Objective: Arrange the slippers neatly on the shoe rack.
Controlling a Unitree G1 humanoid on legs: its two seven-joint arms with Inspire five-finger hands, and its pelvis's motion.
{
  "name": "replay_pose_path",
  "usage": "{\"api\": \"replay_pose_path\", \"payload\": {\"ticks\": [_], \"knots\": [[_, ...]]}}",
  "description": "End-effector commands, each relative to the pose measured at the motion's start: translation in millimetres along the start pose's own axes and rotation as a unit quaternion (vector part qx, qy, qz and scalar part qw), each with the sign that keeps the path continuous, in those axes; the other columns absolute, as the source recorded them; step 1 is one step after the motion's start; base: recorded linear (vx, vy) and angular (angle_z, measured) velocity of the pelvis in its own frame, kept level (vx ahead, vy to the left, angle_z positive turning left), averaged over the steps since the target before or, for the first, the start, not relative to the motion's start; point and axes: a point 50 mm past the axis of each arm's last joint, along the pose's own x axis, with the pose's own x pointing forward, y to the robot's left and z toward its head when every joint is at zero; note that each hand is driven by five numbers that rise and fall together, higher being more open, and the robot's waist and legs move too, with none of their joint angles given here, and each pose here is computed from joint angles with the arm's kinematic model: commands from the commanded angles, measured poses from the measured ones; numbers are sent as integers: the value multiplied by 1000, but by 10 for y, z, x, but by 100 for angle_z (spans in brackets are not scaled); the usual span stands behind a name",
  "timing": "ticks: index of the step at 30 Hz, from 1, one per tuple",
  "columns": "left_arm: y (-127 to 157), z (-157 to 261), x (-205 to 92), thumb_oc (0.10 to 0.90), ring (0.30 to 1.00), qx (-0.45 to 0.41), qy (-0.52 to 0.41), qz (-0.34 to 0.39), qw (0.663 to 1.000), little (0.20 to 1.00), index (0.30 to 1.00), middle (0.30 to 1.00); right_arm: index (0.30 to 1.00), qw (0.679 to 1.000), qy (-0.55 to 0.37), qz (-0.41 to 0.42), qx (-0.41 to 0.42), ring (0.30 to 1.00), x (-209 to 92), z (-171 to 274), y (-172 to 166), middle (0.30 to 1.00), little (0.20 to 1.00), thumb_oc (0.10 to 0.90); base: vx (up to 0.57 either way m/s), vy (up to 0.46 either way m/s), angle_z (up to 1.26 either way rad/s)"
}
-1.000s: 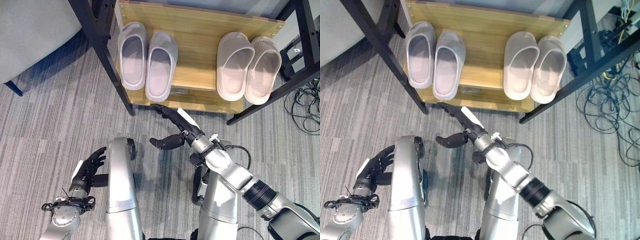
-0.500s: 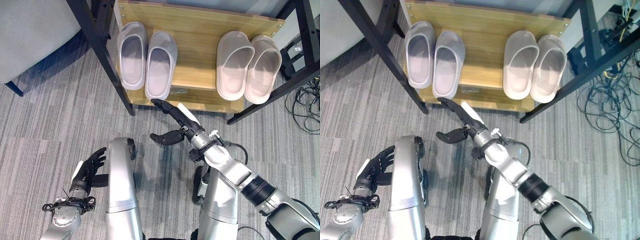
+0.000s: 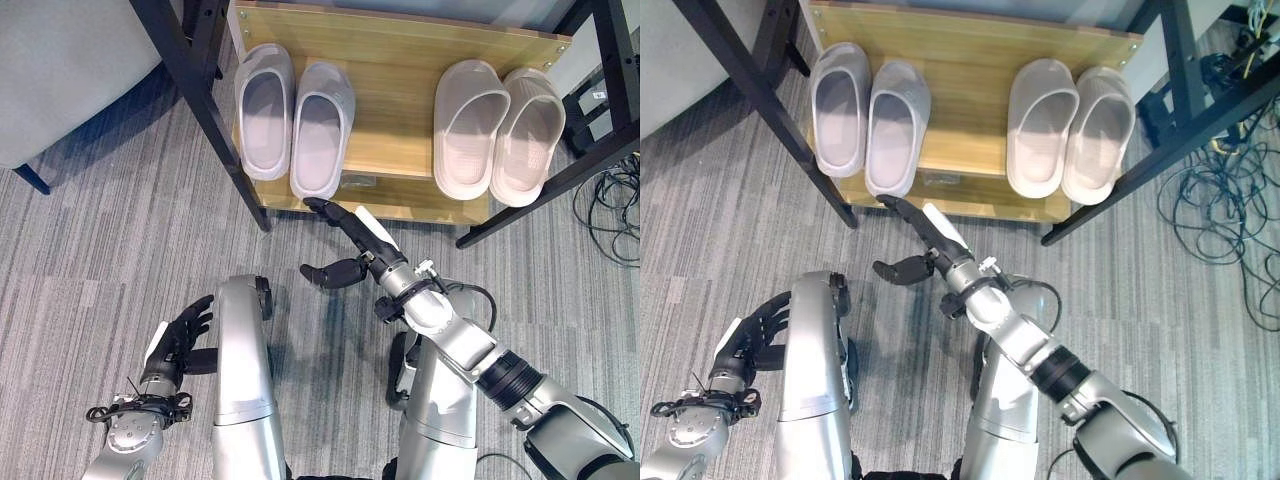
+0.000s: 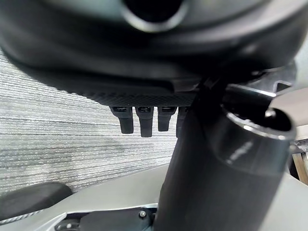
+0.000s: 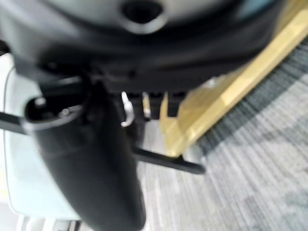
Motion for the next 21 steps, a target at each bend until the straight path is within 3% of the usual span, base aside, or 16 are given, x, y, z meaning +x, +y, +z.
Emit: {"api": "replay_pose_path", "payload": {"ticks": [1, 21], "knots": [[-246, 708, 607, 800, 900, -67, -128, 57, 988, 900, 900, 900, 900, 986, -164, -40, -10, 900, 243, 746, -168, 900, 900, 800, 0, 0, 0], [-260, 702, 633, 800, 900, -71, -125, 57, 988, 900, 900, 900, 900, 983, -175, -44, -14, 900, 342, 843, -140, 900, 900, 800, 0, 0, 0]]}}
